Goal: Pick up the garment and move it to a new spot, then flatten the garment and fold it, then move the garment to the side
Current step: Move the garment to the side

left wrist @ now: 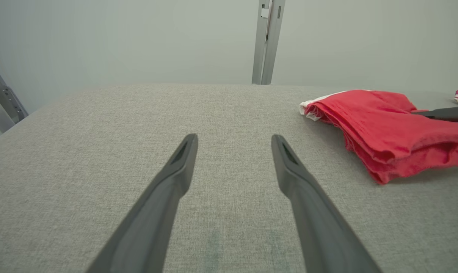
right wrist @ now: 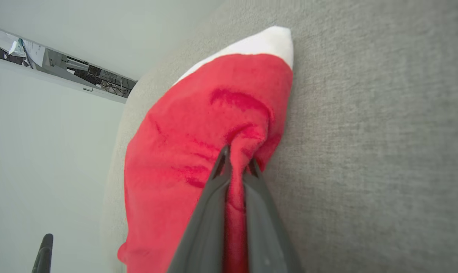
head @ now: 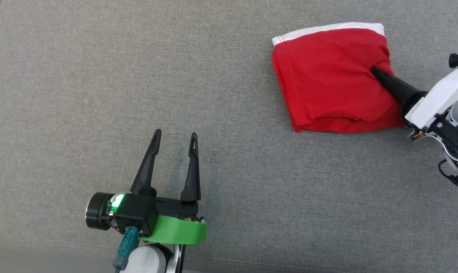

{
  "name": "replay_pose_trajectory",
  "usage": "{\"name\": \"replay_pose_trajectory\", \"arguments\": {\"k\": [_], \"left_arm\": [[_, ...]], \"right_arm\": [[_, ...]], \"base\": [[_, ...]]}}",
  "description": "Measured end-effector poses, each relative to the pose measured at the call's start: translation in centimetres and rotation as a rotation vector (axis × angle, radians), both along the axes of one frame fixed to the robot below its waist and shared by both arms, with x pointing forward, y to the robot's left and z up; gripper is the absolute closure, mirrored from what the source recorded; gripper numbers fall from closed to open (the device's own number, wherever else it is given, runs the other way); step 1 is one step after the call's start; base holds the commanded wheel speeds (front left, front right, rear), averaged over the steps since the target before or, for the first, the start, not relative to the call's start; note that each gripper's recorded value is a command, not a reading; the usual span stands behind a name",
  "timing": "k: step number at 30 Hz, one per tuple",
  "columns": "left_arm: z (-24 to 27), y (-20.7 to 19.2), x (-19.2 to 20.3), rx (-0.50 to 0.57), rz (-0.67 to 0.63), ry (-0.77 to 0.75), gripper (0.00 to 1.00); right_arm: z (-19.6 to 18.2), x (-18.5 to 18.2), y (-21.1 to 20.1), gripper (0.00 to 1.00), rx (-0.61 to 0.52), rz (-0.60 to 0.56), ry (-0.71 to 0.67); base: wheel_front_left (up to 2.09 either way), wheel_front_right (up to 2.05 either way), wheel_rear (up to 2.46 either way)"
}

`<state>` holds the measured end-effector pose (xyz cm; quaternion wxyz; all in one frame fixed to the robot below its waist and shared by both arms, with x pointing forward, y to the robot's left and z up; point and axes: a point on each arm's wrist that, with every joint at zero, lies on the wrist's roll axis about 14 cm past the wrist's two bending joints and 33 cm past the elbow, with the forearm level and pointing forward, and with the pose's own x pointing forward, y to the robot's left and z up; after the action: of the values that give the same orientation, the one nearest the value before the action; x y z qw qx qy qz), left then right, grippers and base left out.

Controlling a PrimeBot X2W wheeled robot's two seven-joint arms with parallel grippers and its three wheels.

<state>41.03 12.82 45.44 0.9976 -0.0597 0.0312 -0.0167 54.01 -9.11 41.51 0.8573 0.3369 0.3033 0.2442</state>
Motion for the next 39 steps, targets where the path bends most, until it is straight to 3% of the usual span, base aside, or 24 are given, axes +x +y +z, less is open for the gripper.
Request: {"name": "replay_pose_trajectory", "arguments": {"k": [6,12,20,30,39], "left_arm": [[-0.1,-0.7,0.8,0.008,-0.030,-0.012,0.00],[-0.5,-2.7,2.3,0.026,-0.115,-0.033,0.00],[-0.6,-6.6,4.9,0.016,-0.268,-0.091,0.00],[-2.8,-10.1,6.9,-0.006,-0.396,-0.107,0.00],[-5.4,-10.8,7.1,-0.025,-0.418,-0.056,0.00]], "right_arm": [[0.6,0.3,-4.0,1.00,-0.194,-0.003,-0.133],[2.7,1.3,-10.1,1.00,-0.375,-0.087,-0.301],[4.6,1.2,-18.4,1.00,-0.565,-0.230,-0.412],[4.4,2.0,-24.9,1.00,-0.793,-0.294,-0.463],[4.7,2.5,-29.0,1.00,-0.939,-0.303,-0.459]], "base": [[0.00,0.00,0.00],[0.00,0.00,0.00],[0.00,0.00,0.00],[0.00,0.00,0.00],[0.00,0.00,0.00]]}}
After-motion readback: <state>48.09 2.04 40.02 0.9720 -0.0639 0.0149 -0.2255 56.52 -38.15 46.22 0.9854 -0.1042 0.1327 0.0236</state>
